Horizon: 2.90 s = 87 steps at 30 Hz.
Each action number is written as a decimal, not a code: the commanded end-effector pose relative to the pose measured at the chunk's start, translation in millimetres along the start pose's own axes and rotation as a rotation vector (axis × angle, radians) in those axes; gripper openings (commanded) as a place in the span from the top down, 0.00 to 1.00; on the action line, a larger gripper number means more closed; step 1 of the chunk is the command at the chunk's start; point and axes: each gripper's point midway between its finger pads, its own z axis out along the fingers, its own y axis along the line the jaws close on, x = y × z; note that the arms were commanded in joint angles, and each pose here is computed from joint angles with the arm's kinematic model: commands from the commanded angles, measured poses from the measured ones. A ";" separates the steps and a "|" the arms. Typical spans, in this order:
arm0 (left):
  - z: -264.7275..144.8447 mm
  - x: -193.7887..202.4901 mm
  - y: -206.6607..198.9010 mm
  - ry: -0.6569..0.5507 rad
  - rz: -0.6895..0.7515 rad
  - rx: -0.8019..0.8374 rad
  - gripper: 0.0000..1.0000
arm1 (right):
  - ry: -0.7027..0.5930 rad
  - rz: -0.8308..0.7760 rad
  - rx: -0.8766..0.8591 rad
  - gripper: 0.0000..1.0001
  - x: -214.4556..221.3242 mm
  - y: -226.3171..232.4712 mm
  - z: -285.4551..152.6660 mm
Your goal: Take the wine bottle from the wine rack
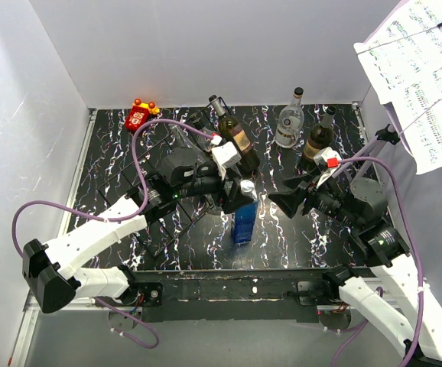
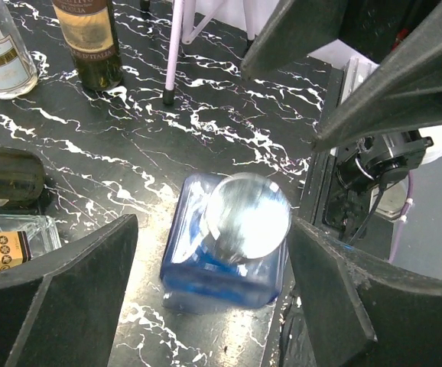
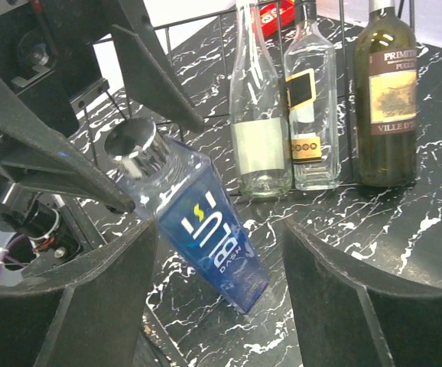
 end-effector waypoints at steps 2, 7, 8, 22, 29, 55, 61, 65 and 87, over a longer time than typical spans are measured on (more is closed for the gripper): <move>-9.6 -27.2 -7.7 -0.077 0.017 0.012 0.22 | 0.005 0.059 -0.058 0.27 1.8 14.0 -3.3; -15.9 -33.9 -9.7 -0.096 0.020 0.007 0.21 | 0.018 0.090 -0.122 0.26 2.0 26.3 -3.9; -18.6 -36.9 -10.4 -0.102 0.018 0.003 0.20 | 0.022 0.091 -0.130 0.26 2.8 27.4 -3.3; -113.8 -86.4 62.7 -0.237 -0.123 -0.613 0.02 | -0.003 0.268 0.025 0.10 -9.9 23.1 20.5; -146.8 -41.2 117.9 -0.158 -0.344 -0.813 0.02 | 0.021 0.213 0.168 0.08 -13.8 27.3 35.9; -184.1 54.3 146.7 -0.027 -0.222 -0.987 0.02 | 0.191 -0.094 0.533 0.69 -1.6 -0.2 81.3; -188.0 71.9 142.2 -0.059 -0.168 -0.974 0.02 | 0.040 -0.154 0.586 0.73 -52.7 -55.8 91.5; -189.6 66.1 138.0 -0.087 -0.157 -0.957 0.02 | -0.062 -0.167 0.640 0.76 -89.6 -95.4 100.8; -186.4 65.4 130.0 -0.096 -0.160 -0.911 0.02 | -0.208 -0.113 0.667 0.78 -196.6 -238.4 230.9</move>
